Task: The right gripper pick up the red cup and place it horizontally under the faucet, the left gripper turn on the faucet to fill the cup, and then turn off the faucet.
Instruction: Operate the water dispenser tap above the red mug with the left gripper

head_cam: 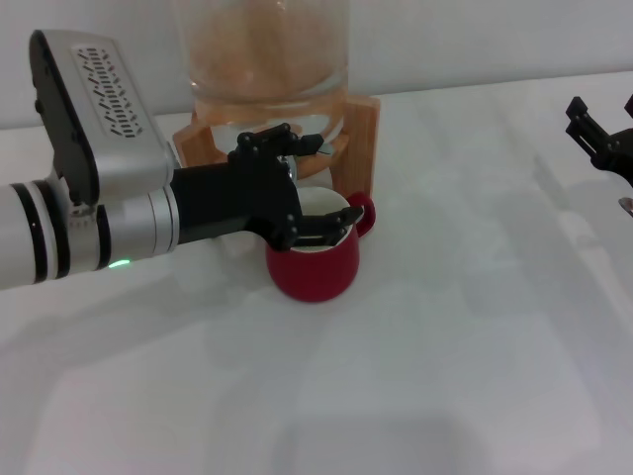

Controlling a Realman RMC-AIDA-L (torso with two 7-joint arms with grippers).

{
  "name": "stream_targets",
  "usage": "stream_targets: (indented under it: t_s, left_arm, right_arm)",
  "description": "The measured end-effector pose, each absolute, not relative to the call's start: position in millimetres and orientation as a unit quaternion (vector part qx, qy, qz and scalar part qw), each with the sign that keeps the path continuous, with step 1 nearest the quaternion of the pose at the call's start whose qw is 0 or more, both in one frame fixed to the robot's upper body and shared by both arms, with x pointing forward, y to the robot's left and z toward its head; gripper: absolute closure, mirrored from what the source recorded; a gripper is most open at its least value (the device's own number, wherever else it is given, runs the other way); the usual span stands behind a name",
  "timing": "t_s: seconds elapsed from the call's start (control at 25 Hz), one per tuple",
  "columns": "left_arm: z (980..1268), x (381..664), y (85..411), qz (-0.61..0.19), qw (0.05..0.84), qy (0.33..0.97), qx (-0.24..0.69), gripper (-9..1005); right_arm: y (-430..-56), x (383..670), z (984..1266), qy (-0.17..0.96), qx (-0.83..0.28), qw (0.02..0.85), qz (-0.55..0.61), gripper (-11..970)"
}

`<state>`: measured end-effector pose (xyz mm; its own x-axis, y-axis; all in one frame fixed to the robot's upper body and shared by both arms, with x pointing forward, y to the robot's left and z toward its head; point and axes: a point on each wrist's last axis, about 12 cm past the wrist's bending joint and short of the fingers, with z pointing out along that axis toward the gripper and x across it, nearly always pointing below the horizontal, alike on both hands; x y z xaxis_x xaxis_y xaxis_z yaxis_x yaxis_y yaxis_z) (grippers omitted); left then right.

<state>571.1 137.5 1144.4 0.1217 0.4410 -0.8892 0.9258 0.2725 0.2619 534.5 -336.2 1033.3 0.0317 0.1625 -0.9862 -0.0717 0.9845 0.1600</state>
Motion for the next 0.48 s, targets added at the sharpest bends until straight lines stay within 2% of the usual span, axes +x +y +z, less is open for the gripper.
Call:
stream_targets:
  t_s: [0.48]
  left_arm:
    - [1147.0, 573.6, 134.5, -0.237, 0.503, 0.613, 0.561, 121]
  right_arm:
    - [-336.0, 534.8, 1033.6, 0.690, 0.032, 0.718, 0.082, 114]
